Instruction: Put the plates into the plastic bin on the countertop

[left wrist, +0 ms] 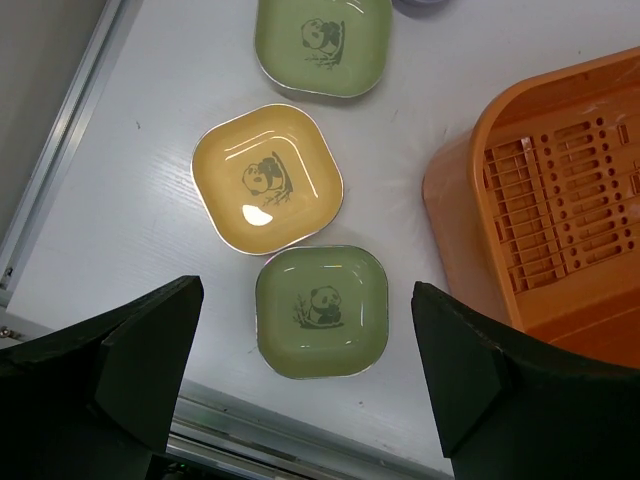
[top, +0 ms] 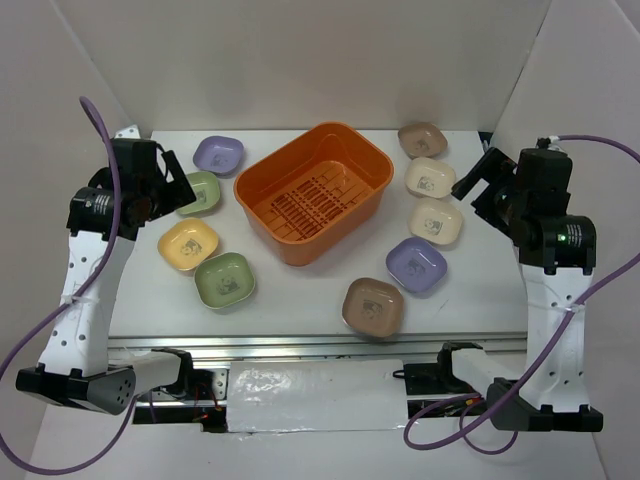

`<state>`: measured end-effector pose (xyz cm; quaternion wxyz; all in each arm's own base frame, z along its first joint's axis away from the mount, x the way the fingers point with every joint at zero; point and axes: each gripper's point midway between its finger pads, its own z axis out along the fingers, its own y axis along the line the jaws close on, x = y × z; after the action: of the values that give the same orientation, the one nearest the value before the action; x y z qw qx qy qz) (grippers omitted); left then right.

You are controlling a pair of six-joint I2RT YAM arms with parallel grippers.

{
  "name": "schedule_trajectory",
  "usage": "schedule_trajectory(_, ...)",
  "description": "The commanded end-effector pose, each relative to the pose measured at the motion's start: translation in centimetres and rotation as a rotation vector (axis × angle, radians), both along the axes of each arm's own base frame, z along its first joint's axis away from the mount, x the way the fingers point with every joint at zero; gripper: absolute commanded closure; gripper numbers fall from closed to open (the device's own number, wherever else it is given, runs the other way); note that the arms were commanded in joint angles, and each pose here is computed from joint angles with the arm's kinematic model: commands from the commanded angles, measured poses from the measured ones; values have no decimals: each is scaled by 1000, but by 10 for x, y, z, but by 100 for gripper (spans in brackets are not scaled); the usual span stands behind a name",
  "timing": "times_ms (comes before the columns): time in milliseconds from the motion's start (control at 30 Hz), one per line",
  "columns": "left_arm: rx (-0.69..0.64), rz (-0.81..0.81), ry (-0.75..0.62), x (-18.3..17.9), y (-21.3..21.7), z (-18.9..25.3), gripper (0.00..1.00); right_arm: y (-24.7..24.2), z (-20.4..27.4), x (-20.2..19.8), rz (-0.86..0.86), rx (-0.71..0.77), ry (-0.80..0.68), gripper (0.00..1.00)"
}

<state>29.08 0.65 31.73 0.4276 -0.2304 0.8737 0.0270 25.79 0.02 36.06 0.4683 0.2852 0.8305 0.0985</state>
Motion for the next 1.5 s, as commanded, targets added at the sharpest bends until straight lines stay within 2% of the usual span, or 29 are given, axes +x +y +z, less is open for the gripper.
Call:
schedule_trajectory(0,-20,-10,-55,7,-3,16,1,-8,9,-6,-62,4,-50,0)
schedule_trajectory(200,-26,-4,-83,5,-3,28,1,-9,-23,-5,-89,42,17,0)
schedule_trajectory(300,-16,32,-64,3,2,20,1,-19,-62,-6,-164,38,113,0)
schedule_trajectory(433,-20,24,5,3,0,2,1,-13,-154,-18,-198,118,328,0)
schedule_trajectory(467,-24,21,17,3,0,-1,1,-10,-158,-10,-185,136,285,0)
schedule_trajectory(500,-35,4,45,3,-3,-10,1,-6,-183,-13,-177,156,324,0)
schedule_trajectory(533,-42,-1,55,3,-3,-13,1,-7,-187,-7,-186,162,297,2)
schedule_trajectory(800,-74,-69,121,3,-12,-32,1,-13,-275,-21,-277,183,483,6)
schedule_trajectory(900,-79,-69,130,3,-12,-37,1,-13,-296,-17,-273,189,504,10)
schedule_trajectory(1000,-83,-73,134,5,-12,-39,1,-14,-310,-9,-273,181,529,17)
schedule_trajectory(1067,-85,-75,135,4,-11,-39,1,-15,-322,-6,-270,172,561,28)
schedule_trajectory(1100,-86,-73,138,3,-11,-39,1,-15,-327,-4,-269,167,575,39)
schedule_trajectory(1167,-82,-68,141,3,-9,-41,1,-14,-332,-5,-263,166,591,49)
schedule_trajectory(1200,-82,-62,142,2,-7,-41,1,-13,-334,-7,-262,165,597,62)
schedule_trajectory(1333,-81,-44,149,-3,-2,-46,1,-9,-331,-8,-252,166,574,77)
schedule_trajectory(1433,-85,-35,143,-5,1,-46,1,-5,-325,-7,-232,172,572,100)
schedule_trajectory(1467,-86,-32,140,-6,1,-45,1,-3,-321,-6,-229,176,567,100)
